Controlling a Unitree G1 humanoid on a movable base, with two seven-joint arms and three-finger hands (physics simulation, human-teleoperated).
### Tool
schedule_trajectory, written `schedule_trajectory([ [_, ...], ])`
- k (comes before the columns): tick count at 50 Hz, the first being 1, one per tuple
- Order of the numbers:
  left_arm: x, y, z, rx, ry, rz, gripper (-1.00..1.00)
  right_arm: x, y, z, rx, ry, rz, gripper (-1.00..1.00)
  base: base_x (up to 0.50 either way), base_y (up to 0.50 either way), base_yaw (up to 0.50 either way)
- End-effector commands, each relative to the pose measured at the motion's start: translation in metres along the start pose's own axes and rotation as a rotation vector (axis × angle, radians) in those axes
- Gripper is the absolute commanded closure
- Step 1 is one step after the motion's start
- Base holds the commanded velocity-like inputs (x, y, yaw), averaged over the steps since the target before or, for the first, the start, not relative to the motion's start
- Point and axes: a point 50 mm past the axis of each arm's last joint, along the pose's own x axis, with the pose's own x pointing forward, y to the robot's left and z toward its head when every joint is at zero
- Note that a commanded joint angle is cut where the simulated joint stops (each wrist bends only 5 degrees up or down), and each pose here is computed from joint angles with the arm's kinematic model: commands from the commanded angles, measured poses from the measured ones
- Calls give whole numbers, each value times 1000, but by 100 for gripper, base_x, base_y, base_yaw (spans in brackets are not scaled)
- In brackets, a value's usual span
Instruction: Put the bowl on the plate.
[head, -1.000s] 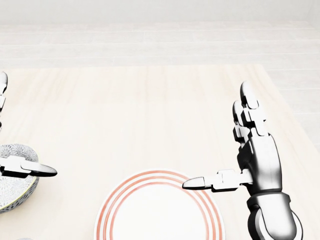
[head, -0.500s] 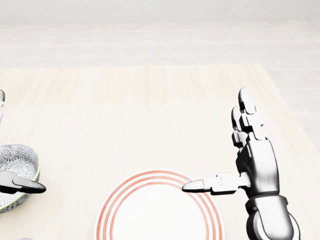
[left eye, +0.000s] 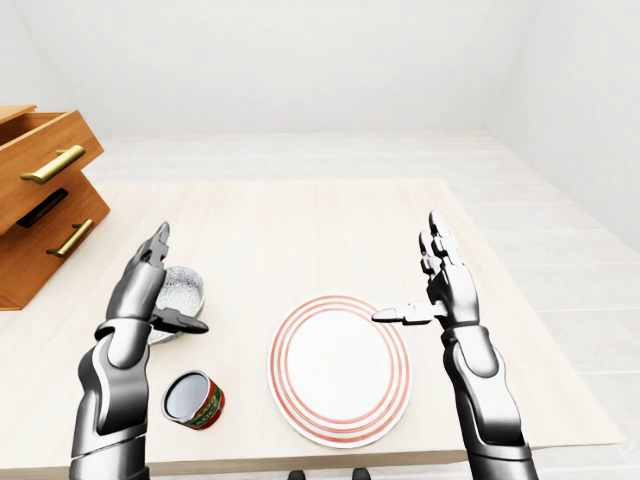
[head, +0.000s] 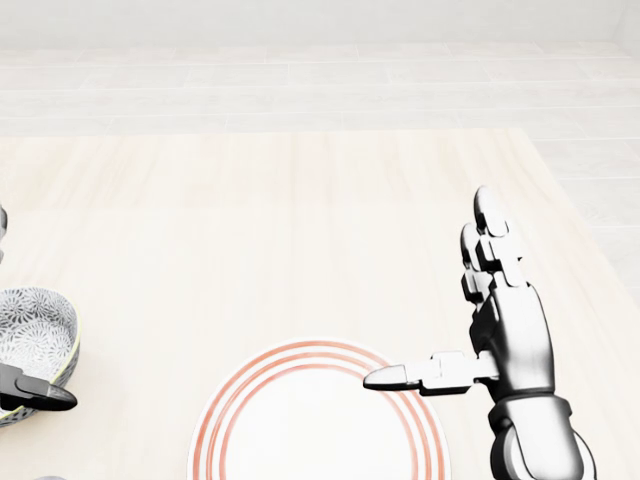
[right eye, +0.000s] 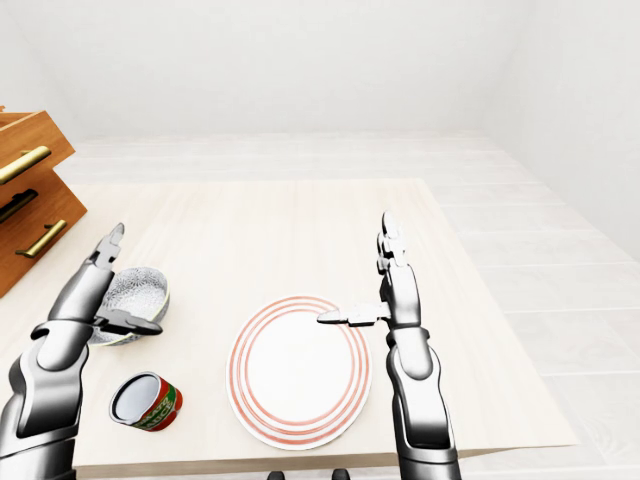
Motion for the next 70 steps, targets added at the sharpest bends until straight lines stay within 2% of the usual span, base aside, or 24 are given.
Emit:
schedule_trajectory([
  [1, 0, -2, -11, 64, 53, -14, -100, -1, 1, 1, 0, -2, 0, -100, 0, 0, 0],
  [18, 0, -4, -14, 120, 68, -19, -100, 0, 0, 5, -4, -22, 3, -100, 0, 0, 0],
  [20, 0, -4, -15, 154, 65, -25, -100, 1, 0, 5, -4, -24, 4, -100, 0, 0, 0],
  [23, 0, -4, -16, 145, 71, -26, -100, 1, 0, 7, -7, -29, 6, -100, 0, 0, 0],
  [24, 0, -5, -16, 176, 67, -36, -100, 1, 0, 7, -6, -30, 5, -100, 0, 0, 0],
  [54, 5, -18, -43, 232, 110, -65, -100, -1, 2, 0, 0, 0, 6, -100, 0, 0, 0],
  [70, 7, -25, -48, 278, 122, -89, -100, -5, 2, -4, 3, 20, 4, -100, 0, 0, 0],
])
